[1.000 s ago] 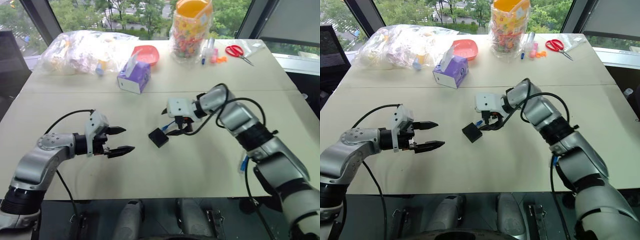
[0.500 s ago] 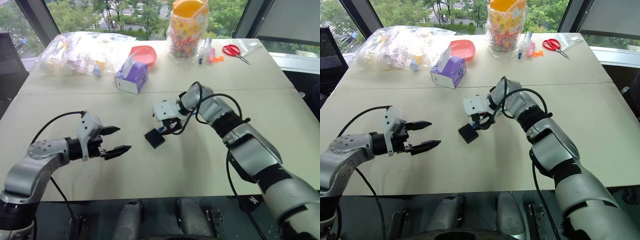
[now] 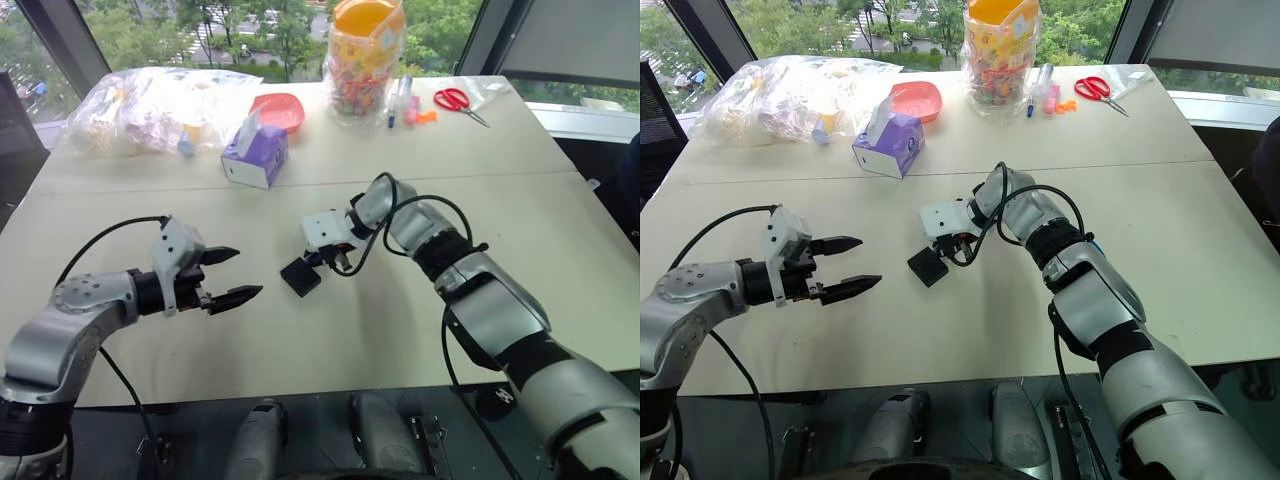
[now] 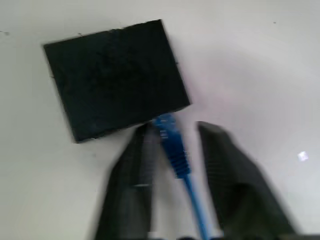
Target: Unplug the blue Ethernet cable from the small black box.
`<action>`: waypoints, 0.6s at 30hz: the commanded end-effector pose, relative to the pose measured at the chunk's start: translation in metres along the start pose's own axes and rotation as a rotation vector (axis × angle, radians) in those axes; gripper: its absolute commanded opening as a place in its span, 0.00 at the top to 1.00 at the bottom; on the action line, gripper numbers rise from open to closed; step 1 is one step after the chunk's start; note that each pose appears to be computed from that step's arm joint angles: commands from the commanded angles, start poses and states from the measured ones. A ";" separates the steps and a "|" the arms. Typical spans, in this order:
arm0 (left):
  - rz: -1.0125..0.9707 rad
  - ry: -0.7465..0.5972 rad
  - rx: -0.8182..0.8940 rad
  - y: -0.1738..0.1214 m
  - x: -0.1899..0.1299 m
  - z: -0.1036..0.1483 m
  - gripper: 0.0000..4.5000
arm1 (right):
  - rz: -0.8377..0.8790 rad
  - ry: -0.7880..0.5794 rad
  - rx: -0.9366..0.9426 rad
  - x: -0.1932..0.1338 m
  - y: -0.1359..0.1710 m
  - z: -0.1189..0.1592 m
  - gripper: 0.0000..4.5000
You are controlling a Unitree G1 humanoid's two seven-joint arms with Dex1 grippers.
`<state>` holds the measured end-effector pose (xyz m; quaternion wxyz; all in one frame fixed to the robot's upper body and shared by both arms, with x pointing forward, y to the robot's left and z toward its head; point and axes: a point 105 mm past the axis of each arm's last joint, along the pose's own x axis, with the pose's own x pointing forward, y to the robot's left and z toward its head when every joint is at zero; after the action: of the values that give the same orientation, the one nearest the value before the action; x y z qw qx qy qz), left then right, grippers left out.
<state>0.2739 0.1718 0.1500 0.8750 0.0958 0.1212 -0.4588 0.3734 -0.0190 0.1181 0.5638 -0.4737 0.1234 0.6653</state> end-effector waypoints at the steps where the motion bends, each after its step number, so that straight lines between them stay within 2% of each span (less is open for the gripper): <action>1: -0.019 -0.013 0.015 0.004 0.000 0.007 0.00 | -0.009 -0.001 0.015 -0.004 0.002 -0.002 0.99; 3: -0.036 -0.020 0.002 0.007 0.005 0.006 0.00 | -0.049 -0.009 0.011 -0.006 0.003 -0.003 0.99; 8: -0.111 -0.053 -0.025 0.013 0.021 0.018 0.00 | -0.425 -0.104 -0.039 -0.046 -0.015 0.015 0.99; 11: -0.153 -0.082 -0.048 0.018 0.029 0.029 0.00 | -0.805 -0.107 -0.150 -0.089 -0.025 0.023 0.99; 13: -0.194 -0.100 -0.066 0.016 0.033 0.037 0.00 | -0.946 -0.119 -0.245 -0.108 -0.019 0.033 0.99; 18: -0.285 -0.148 -0.083 0.013 0.046 0.062 0.00 | -1.070 -0.135 -0.452 -0.127 0.008 0.061 0.99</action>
<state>0.3196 0.1315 0.1851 0.8209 0.0109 0.1015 -0.5619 0.3396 -0.0645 0.2223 0.7297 -0.5280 -0.2588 0.3490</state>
